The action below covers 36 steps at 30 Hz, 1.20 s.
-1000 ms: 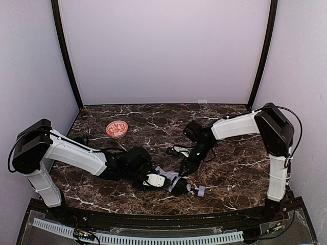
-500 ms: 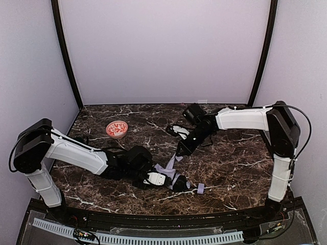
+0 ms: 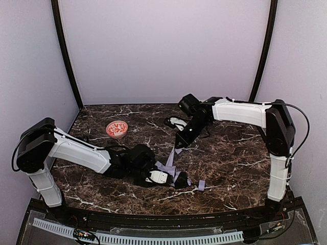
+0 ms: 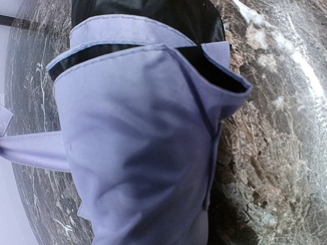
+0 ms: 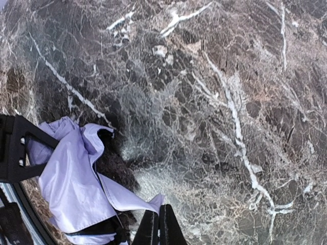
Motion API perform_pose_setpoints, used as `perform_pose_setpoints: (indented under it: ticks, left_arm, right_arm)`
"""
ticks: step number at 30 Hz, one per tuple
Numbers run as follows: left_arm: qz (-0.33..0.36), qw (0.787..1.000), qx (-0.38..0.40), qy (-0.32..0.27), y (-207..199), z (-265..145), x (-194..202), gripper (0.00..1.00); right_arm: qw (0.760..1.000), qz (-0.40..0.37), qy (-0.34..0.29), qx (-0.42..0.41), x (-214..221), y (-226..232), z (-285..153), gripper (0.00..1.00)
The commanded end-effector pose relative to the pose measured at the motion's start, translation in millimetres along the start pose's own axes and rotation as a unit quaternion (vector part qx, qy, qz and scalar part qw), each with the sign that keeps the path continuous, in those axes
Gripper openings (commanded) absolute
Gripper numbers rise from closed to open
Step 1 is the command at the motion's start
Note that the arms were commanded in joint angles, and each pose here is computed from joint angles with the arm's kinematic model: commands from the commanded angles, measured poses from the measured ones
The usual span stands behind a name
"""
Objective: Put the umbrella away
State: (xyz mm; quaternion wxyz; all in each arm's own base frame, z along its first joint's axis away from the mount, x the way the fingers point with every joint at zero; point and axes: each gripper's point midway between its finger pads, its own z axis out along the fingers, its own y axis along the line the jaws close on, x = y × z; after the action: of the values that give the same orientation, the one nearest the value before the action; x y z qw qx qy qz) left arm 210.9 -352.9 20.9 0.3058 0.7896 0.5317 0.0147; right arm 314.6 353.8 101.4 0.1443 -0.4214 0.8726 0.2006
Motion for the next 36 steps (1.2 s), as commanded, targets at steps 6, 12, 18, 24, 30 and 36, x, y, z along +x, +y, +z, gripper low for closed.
perform_pose_setpoints:
  ticks: [6, 12, 18, 24, 30, 36]
  left_arm:
    - [-0.024, 0.968, 0.211, 0.132, -112, 2, 68, 0.00]
    - [-0.156, 0.955, 0.208, 0.144, -91, 15, 74, 0.00]
    - [-0.189, 0.951, 0.211, 0.126, -80, 17, 67, 0.00]
    - [-0.239, 0.940, 0.212, 0.123, -64, 23, 63, 0.00]
    - [-0.275, 0.928, 0.223, 0.120, -48, 29, 54, 0.00]
    - [-0.367, 0.888, 0.264, 0.086, -34, 33, 47, 0.00]
  right_arm:
    - [0.996, 0.057, -0.070, 0.011, -51, -21, -56, 0.00]
    - [0.985, 0.120, -0.083, -0.093, -23, 16, -78, 0.00]
    - [0.965, 0.166, -0.089, -0.182, -10, 42, -82, 0.00]
    - [0.947, 0.217, -0.096, -0.215, 9, 57, -83, 0.00]
    - [0.943, 0.230, -0.091, -0.222, 26, 73, -57, 0.00]
    - [0.938, 0.223, -0.107, -0.242, 25, 90, -44, 0.00]
